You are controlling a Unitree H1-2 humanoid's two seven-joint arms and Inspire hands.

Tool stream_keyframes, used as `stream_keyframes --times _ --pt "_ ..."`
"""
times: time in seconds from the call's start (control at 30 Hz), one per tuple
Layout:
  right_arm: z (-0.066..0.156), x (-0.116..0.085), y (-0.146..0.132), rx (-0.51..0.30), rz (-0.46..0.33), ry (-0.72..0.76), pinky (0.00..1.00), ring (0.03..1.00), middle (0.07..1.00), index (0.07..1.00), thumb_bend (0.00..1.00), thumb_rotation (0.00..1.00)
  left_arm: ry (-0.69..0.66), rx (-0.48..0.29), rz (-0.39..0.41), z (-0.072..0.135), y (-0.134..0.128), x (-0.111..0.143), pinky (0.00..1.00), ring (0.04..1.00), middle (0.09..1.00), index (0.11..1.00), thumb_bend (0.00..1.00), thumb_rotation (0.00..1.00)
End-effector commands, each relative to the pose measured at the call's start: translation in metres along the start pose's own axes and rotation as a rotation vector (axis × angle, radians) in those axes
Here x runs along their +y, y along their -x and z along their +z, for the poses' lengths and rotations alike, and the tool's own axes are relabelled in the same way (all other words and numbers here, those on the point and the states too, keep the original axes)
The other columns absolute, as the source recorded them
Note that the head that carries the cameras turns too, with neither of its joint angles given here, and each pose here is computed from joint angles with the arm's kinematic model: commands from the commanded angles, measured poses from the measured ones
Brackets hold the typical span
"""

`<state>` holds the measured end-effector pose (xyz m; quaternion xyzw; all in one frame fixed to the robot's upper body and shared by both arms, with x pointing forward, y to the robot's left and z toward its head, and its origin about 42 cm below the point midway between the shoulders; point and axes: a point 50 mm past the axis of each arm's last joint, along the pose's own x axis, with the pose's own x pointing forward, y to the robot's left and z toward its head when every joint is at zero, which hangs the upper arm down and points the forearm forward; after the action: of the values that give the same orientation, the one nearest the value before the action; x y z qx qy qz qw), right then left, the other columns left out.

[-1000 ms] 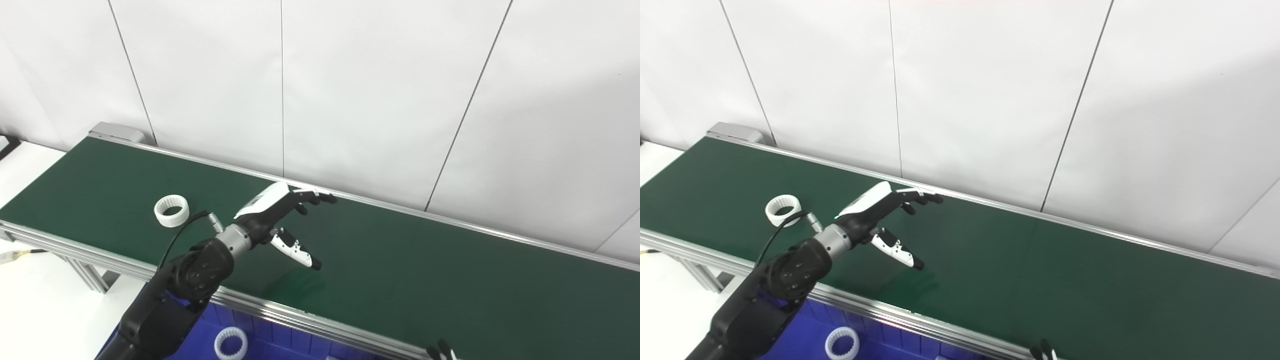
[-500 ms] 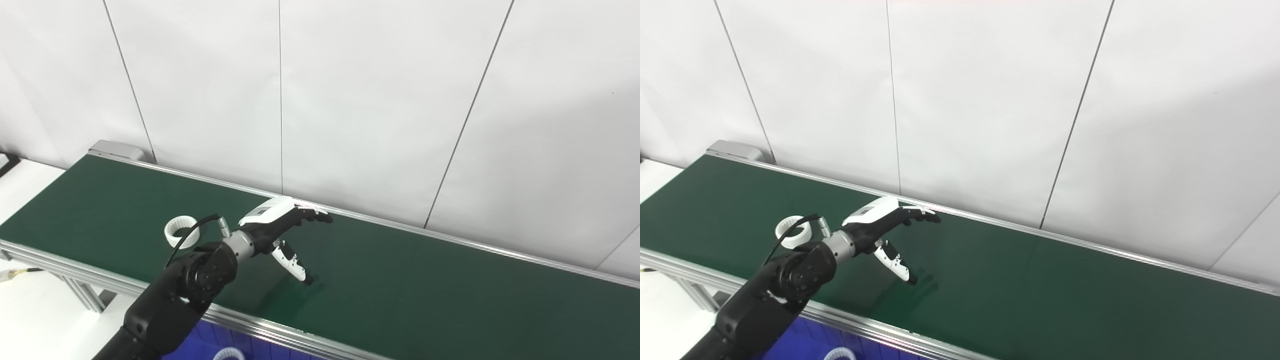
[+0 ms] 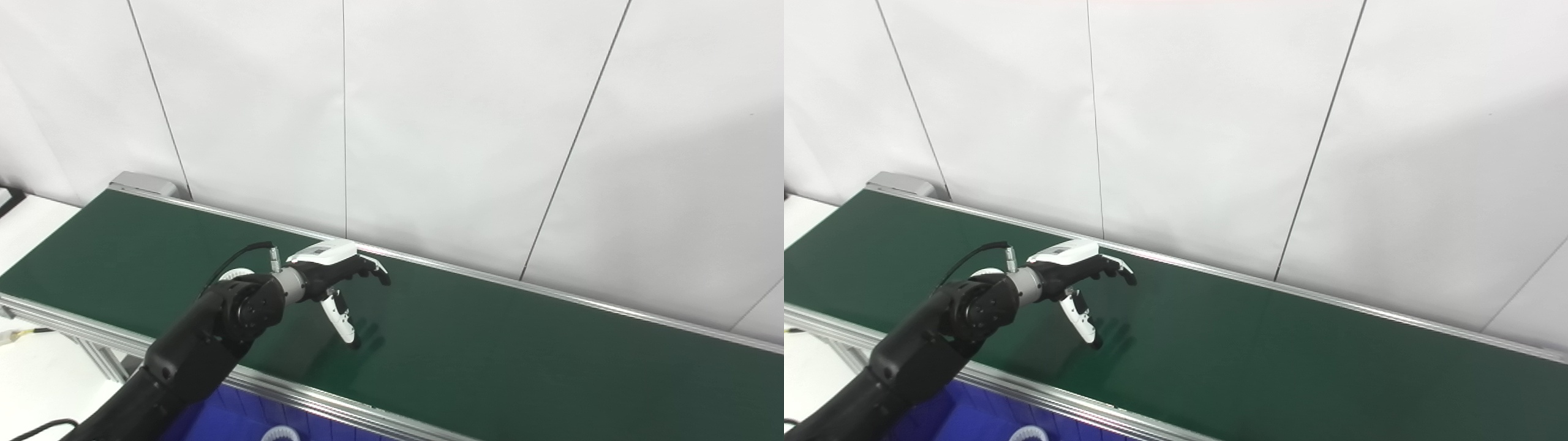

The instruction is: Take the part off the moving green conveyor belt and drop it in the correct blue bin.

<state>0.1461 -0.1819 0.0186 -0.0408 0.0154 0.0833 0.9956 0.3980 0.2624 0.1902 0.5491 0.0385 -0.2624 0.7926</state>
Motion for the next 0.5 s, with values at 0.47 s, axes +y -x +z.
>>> stream_keyframes --times 0.47 --pt "0.013 0.002 -0.001 -0.085 0.000 -0.002 0.79 0.867 0.910 0.969 0.21 0.67 -0.128 0.053 0.019 -0.010 0.002 0.018 0.75 0.831 0.866 0.788 0.91 0.00"
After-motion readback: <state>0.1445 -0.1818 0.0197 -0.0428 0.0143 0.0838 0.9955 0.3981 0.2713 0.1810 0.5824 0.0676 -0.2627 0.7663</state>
